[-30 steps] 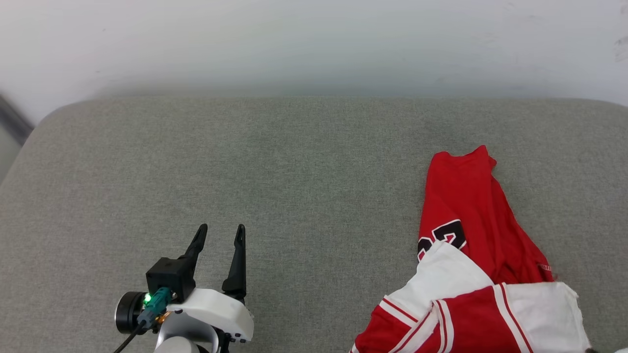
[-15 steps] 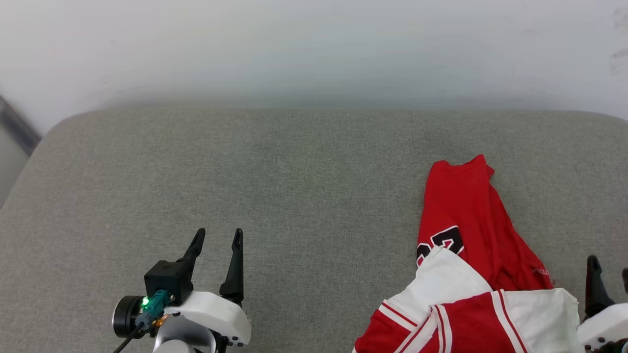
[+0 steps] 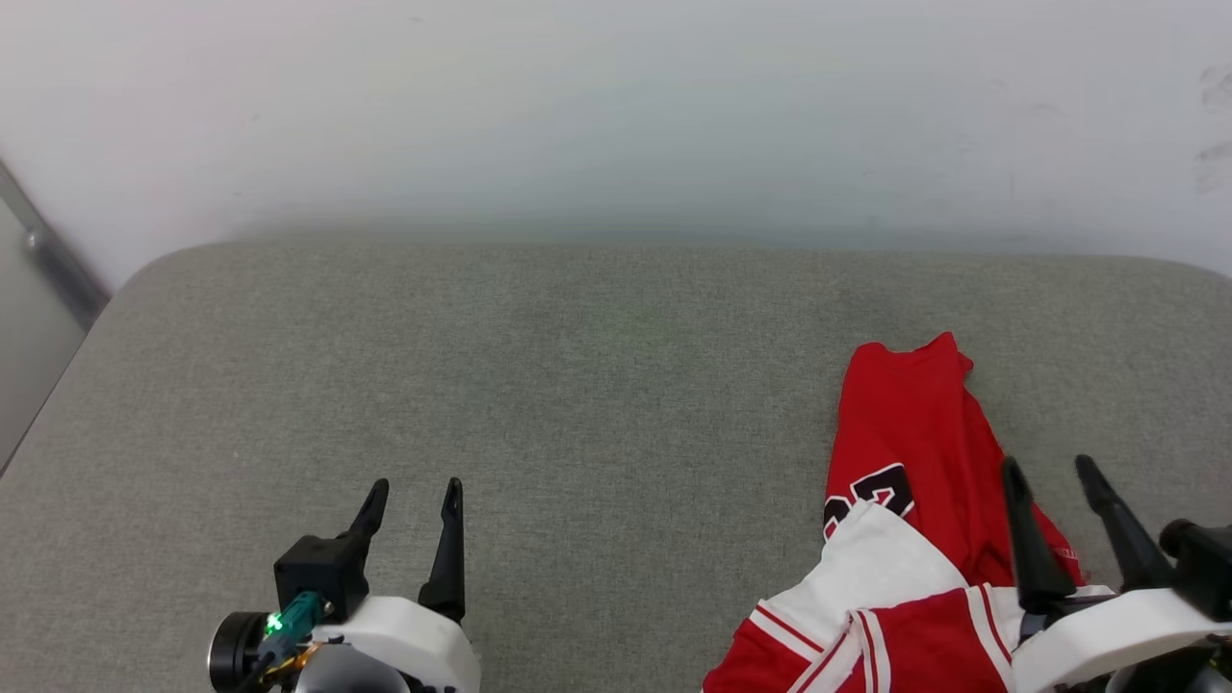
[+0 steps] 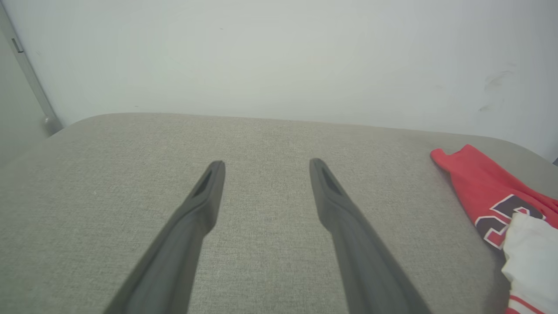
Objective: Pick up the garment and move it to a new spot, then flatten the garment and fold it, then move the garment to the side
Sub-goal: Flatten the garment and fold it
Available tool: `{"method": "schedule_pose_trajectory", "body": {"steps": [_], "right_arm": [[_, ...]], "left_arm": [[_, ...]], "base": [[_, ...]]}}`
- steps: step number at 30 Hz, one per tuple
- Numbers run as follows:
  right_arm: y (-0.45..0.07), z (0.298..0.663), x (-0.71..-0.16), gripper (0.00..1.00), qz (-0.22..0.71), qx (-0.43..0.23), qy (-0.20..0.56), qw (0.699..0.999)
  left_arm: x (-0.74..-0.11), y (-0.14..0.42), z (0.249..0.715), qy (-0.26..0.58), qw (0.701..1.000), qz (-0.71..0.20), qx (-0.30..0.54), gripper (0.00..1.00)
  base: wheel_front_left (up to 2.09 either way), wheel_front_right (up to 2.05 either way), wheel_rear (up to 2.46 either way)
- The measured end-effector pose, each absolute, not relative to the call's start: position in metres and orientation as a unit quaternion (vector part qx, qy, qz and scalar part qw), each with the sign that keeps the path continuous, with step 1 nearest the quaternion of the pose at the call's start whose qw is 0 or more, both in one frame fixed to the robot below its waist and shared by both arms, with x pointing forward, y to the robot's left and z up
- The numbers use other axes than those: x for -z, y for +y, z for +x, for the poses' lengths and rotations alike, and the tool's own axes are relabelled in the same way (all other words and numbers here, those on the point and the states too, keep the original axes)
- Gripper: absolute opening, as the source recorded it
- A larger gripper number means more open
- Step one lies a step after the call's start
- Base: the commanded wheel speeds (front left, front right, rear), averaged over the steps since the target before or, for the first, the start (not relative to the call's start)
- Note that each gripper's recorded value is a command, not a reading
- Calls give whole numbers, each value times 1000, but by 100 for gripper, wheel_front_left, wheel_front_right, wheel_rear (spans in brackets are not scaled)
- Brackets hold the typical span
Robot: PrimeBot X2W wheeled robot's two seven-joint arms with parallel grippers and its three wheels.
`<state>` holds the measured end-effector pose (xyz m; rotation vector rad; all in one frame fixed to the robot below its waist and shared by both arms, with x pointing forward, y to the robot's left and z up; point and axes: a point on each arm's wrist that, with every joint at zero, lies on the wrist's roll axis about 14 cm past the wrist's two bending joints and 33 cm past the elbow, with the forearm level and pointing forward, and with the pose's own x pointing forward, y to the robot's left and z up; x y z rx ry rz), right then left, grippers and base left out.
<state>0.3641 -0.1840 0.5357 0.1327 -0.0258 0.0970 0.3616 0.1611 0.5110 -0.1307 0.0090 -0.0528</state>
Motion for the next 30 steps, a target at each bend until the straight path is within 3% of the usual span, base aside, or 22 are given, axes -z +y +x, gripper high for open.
{"method": "schedule_pose_trajectory", "body": {"steps": [8,17,24,30], "right_arm": [[-164,353,-548,100,73,-73,-21,994],[-169,351,-552,100,69,-62,-20,996],[-179,358,-546,100,69,-43,-11,997],[-186,367,-535,100,67,-30,-1,997]], "left_arm": [[-510,145,359,24,997,-48,54,100],[-545,39,377,55,968,-49,240,100],[-506,-27,365,178,912,14,370,100],[-437,-46,338,317,837,76,440,100]], "base": [[0,0,0],[0,0,0],[0,0,0],[0,0,0]]}}
